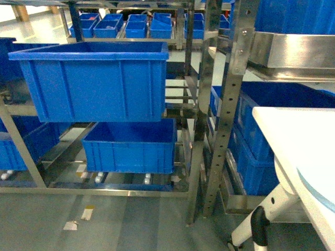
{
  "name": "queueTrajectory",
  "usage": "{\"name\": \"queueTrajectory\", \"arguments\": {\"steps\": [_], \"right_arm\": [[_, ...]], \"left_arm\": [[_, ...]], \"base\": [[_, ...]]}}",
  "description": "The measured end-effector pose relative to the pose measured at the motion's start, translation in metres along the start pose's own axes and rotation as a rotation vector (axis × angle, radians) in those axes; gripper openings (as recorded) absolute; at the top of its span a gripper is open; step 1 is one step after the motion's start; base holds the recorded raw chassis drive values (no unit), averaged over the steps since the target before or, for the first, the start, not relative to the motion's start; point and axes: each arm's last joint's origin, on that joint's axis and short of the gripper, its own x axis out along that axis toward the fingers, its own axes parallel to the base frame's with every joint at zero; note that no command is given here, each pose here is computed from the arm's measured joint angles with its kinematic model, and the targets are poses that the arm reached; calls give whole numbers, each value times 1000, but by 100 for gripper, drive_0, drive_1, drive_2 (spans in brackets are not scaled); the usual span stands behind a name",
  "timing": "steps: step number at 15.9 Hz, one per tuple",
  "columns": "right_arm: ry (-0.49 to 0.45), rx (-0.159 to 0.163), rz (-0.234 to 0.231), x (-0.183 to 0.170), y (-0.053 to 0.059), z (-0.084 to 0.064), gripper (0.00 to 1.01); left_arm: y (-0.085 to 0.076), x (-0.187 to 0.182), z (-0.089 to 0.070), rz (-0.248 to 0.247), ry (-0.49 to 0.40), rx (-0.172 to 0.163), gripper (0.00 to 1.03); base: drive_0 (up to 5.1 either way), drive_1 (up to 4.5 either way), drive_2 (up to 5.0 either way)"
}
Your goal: Sort and place red and yellow blocks in left bins
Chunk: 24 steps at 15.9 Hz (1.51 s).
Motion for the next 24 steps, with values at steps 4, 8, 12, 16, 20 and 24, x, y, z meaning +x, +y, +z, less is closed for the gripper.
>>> {"name": "queueTrajectory", "arguments": {"steps": [4,8,12,16,20,24], "right_arm": [[0,0,1,0,0,0,28],[-4,0,1,0,0,0,28],[-1,0,1,0,0,0,28],[1,0,0,0,0,0,28],[0,0,1,0,0,0,28],[-3,0,0,0,0,0,28]], "left_arm": [[0,0,0,0,-1,0,27],[0,0,0,0,-2,0,27],[0,0,0,0,-1,0,27],[0,0,0,4,-4,0,27],[0,0,0,4,-2,0,27],[0,0,0,3,-3,0,27]], "base": [[-500,241,241],[-491,248,248],[-489,247,247],[-495,241,241],[-496,217,261],[-370,185,185]]}}
